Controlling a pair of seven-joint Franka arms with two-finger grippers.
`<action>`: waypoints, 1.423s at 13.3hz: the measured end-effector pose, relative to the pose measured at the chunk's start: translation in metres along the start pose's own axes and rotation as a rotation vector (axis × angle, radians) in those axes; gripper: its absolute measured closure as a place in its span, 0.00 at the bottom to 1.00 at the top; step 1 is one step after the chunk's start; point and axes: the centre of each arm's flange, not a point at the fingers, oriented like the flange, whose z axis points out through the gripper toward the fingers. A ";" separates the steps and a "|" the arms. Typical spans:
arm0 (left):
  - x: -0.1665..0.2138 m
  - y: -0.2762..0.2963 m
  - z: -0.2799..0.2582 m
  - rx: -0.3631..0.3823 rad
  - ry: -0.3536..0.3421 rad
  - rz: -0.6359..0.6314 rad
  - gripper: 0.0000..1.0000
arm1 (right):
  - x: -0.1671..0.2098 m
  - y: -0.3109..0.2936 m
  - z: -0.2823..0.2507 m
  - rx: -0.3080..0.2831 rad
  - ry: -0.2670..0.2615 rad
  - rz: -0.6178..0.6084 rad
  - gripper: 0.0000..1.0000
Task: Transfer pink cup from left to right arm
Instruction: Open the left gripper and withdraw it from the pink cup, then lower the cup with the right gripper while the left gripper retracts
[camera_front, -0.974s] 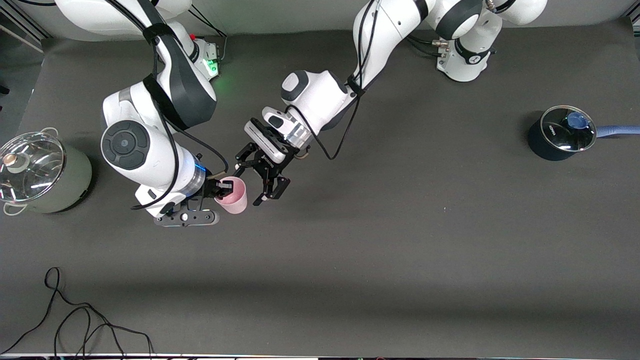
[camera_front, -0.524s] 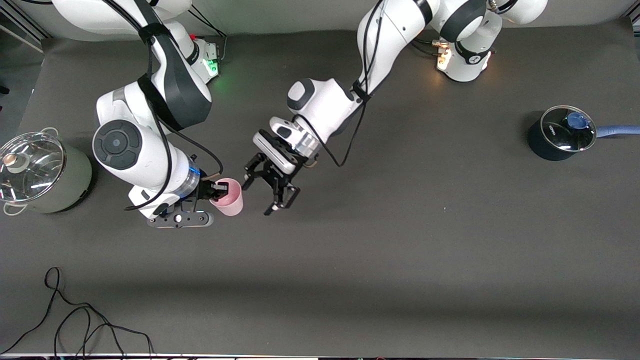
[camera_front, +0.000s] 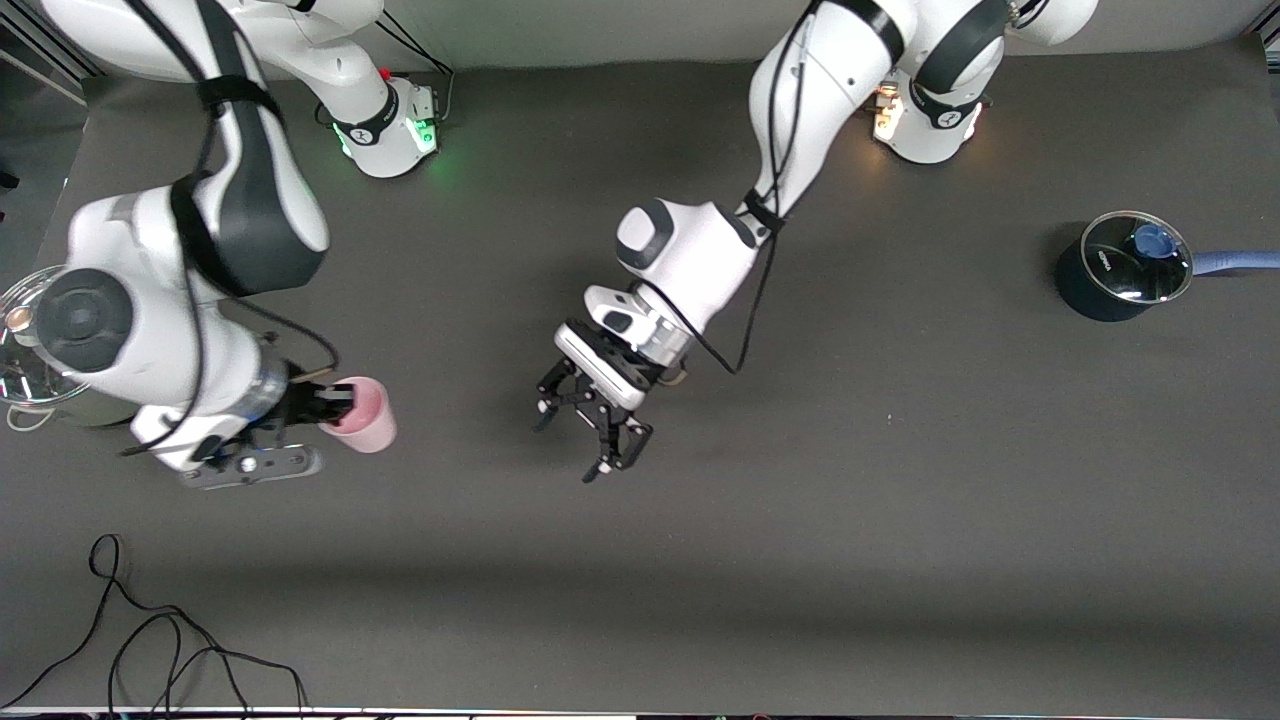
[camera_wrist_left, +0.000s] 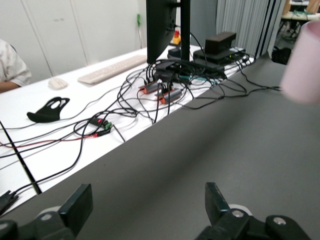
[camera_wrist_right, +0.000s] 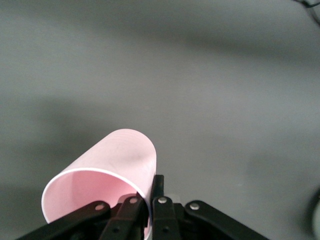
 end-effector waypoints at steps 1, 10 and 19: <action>0.005 -0.023 -0.002 -0.028 -0.024 0.010 0.00 | -0.002 0.023 -0.002 -0.005 -0.005 -0.025 0.96; 0.027 -0.280 -0.107 -0.221 -0.314 0.069 0.00 | -0.033 0.228 0.050 0.121 -0.049 -0.078 0.96; -0.030 -0.469 -0.285 -0.250 -0.591 -0.018 0.00 | -0.005 0.270 0.227 0.113 -0.124 0.009 0.96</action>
